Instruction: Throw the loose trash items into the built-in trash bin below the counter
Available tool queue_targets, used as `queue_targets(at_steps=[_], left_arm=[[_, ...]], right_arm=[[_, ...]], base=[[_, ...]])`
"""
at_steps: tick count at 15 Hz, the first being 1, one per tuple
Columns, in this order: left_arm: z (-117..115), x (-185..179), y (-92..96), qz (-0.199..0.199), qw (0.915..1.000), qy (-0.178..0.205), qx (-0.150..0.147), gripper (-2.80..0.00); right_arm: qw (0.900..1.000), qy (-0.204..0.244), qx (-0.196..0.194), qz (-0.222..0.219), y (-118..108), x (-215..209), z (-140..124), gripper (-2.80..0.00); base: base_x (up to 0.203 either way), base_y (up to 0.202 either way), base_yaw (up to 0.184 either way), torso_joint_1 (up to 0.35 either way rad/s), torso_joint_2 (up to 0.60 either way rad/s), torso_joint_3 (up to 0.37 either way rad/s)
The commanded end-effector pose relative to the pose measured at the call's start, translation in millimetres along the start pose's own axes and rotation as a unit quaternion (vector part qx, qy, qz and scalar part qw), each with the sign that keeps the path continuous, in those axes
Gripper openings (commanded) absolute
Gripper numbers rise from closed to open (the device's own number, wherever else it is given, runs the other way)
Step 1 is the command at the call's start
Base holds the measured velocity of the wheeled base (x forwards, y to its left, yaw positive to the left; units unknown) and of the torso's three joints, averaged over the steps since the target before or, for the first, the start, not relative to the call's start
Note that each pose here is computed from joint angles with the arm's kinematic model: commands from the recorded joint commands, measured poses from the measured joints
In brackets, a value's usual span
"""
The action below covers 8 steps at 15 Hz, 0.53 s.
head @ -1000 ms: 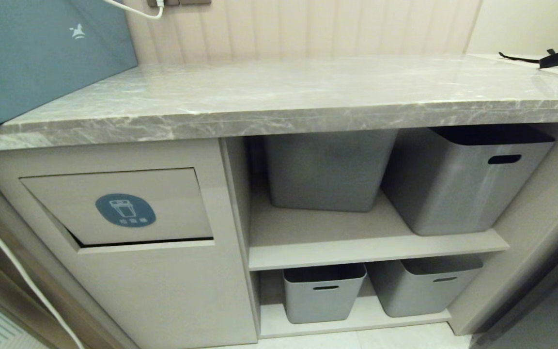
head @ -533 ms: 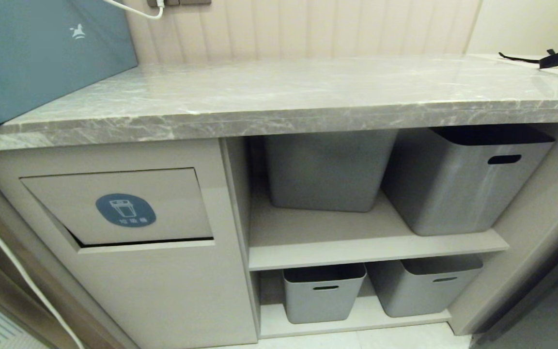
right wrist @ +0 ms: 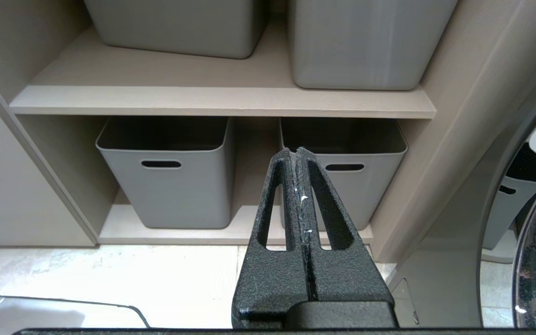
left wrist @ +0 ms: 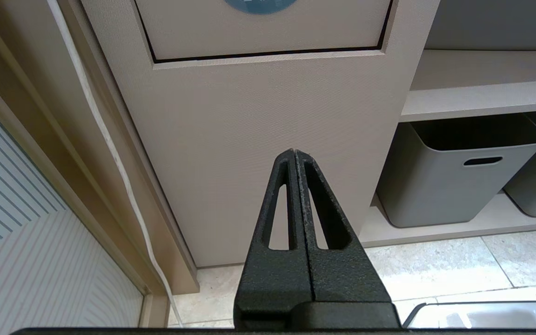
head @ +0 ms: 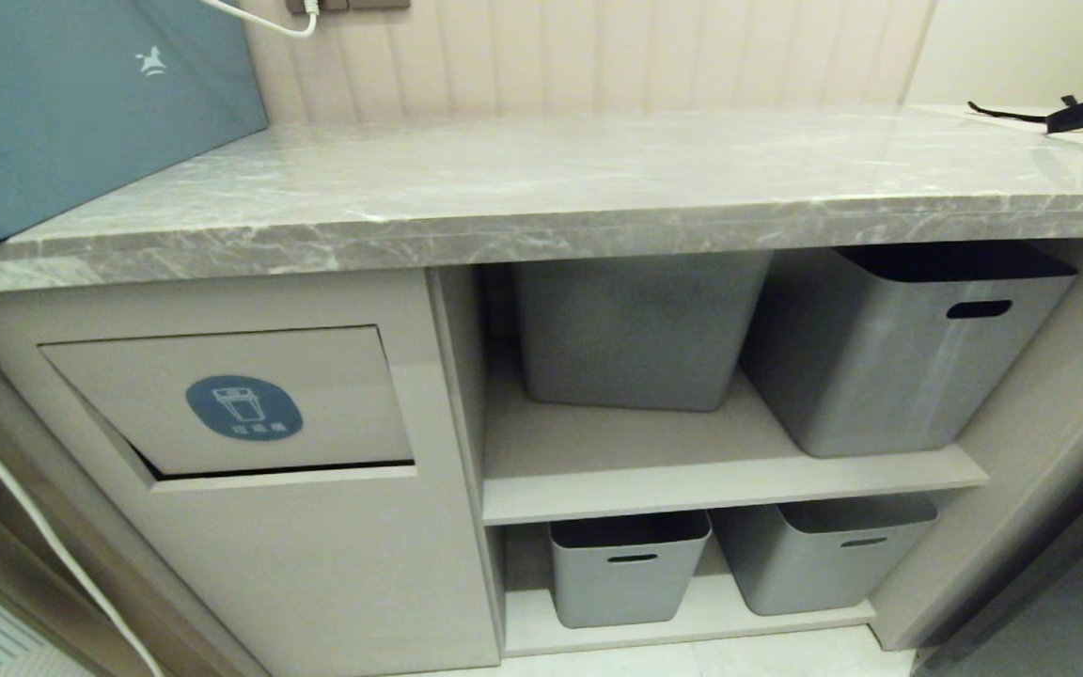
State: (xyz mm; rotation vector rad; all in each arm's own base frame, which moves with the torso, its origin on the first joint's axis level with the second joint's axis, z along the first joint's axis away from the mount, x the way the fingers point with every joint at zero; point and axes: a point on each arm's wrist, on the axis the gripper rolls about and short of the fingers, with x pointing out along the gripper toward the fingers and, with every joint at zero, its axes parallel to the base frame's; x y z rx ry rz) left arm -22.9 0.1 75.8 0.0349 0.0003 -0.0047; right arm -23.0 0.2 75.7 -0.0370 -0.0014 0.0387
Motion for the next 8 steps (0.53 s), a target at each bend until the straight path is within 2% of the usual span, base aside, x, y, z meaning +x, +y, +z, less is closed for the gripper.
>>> queue_targets(at_steps=[1,3,8], left_arm=[[0.0,0.0,0.0,0.000,1.0000,0.000,0.000,-2.80],[0.0,0.0,0.0,0.000,1.0000,0.000,0.000,-2.80],[0.0,0.0,0.0,0.000,1.0000,0.000,0.000,-2.80]], right_arm=[[1.000,0.000,0.000,0.000,0.0,0.1,0.0,-2.80],[1.000,0.000,0.017,-0.010,-0.5,0.1,0.1,-2.80],[1.000,0.000,0.019,-0.012,-0.6,0.1,0.1,-2.80]], base=[[0.000,0.000,0.000,0.000,0.00,0.000],[0.000,0.000,0.000,0.000,0.00,0.000],[0.000,0.000,0.000,0.000,0.00,0.000]])
